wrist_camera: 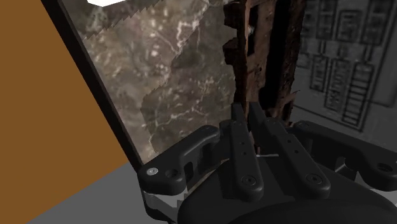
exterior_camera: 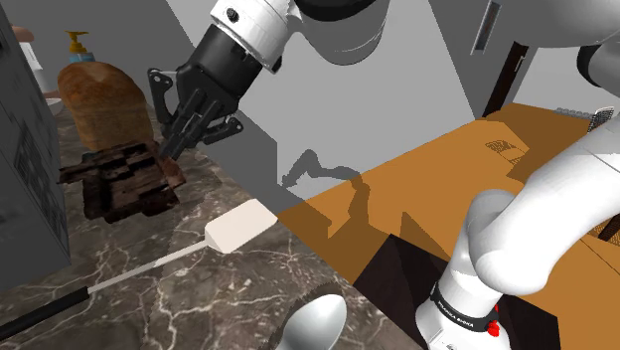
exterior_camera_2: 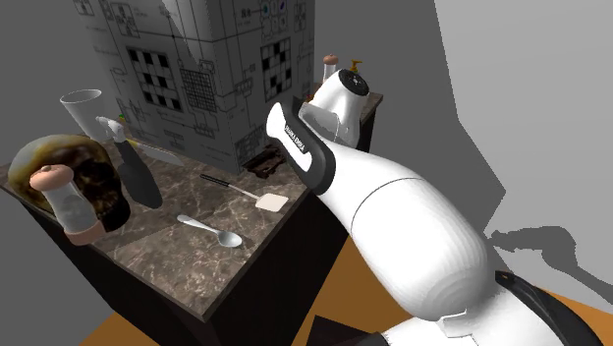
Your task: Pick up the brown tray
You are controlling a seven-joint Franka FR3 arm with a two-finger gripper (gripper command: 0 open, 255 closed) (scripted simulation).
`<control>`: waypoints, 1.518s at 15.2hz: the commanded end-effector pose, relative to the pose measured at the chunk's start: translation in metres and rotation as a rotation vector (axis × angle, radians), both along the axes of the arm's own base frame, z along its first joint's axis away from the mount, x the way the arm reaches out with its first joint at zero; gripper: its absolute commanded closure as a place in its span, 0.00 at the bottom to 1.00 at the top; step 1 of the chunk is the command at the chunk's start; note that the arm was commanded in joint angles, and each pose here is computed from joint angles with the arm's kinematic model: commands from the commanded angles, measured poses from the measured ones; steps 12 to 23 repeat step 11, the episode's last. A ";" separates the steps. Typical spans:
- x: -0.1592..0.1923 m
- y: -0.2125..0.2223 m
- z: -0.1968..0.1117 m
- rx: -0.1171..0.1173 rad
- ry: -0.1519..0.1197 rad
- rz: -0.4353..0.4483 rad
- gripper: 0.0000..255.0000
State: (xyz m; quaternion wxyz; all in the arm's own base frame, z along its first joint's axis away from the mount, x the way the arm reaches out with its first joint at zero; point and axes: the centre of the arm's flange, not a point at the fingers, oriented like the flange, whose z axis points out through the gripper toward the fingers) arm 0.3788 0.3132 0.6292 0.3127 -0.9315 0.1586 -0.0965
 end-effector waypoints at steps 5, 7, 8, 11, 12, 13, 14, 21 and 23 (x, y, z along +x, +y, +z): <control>-0.001 0.000 0.032 0.000 0.000 0.000 1.00; -0.001 0.000 0.042 0.000 0.000 0.000 1.00; -0.001 0.000 0.048 0.000 0.000 0.000 1.00; -0.001 0.000 0.054 0.000 0.000 0.000 1.00; -0.001 0.000 0.054 0.000 0.000 0.000 1.00; -0.001 0.000 0.054 0.000 0.000 0.000 1.00; -0.001 0.000 0.054 0.000 0.000 0.000 1.00; -0.001 0.000 0.054 0.000 0.000 0.000 1.00; -0.001 0.000 0.054 0.000 0.000 0.000 1.00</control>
